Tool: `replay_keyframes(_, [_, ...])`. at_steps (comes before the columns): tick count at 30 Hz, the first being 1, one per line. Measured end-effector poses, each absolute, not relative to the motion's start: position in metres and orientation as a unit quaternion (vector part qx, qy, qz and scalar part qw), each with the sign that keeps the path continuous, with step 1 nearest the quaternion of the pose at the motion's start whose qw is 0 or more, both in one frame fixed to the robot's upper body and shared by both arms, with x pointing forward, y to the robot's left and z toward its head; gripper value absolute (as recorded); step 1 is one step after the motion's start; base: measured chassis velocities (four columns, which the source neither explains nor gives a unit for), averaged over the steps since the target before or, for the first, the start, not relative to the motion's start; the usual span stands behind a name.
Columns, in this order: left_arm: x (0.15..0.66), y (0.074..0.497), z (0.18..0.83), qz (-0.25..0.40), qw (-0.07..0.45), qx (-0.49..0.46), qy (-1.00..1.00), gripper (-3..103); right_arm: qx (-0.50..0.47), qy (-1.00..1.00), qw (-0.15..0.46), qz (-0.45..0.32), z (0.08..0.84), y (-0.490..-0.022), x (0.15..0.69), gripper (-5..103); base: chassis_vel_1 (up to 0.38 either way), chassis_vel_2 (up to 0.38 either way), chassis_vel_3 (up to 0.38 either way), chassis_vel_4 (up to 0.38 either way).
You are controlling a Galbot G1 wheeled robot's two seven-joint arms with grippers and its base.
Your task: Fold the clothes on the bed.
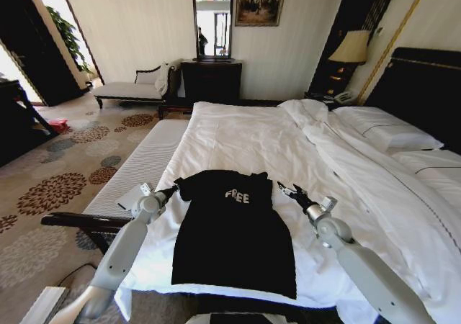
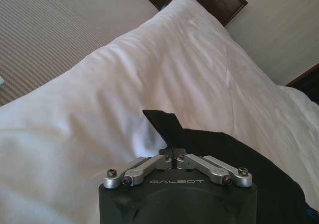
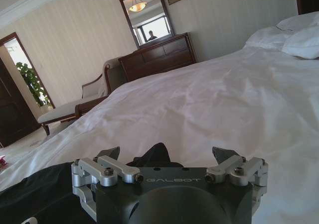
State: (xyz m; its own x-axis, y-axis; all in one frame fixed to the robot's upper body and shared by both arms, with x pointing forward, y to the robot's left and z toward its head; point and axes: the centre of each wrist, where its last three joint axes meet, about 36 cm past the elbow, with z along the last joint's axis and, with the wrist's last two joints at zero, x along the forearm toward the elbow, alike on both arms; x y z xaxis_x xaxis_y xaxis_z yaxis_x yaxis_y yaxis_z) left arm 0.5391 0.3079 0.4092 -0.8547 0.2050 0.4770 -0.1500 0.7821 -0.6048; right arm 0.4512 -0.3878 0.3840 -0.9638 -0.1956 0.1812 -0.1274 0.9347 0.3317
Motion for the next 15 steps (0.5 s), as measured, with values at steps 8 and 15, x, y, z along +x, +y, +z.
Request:
replay_keyframes(8, [0.531,0.339,0.425,0.328,0.253,0.000,-0.910,0,0.079,-0.978,0.102,-0.161,0.387,-0.389,0.451,100,0.000,0.000,0.000,0.000])
replay_keyframes(15, [0.530,0.350,0.442,0.327,0.241,0.001,-0.914,0,0.079,-0.978,0.101,-0.163,0.387,-0.386,0.450,100,0.000,0.000,0.000,0.000])
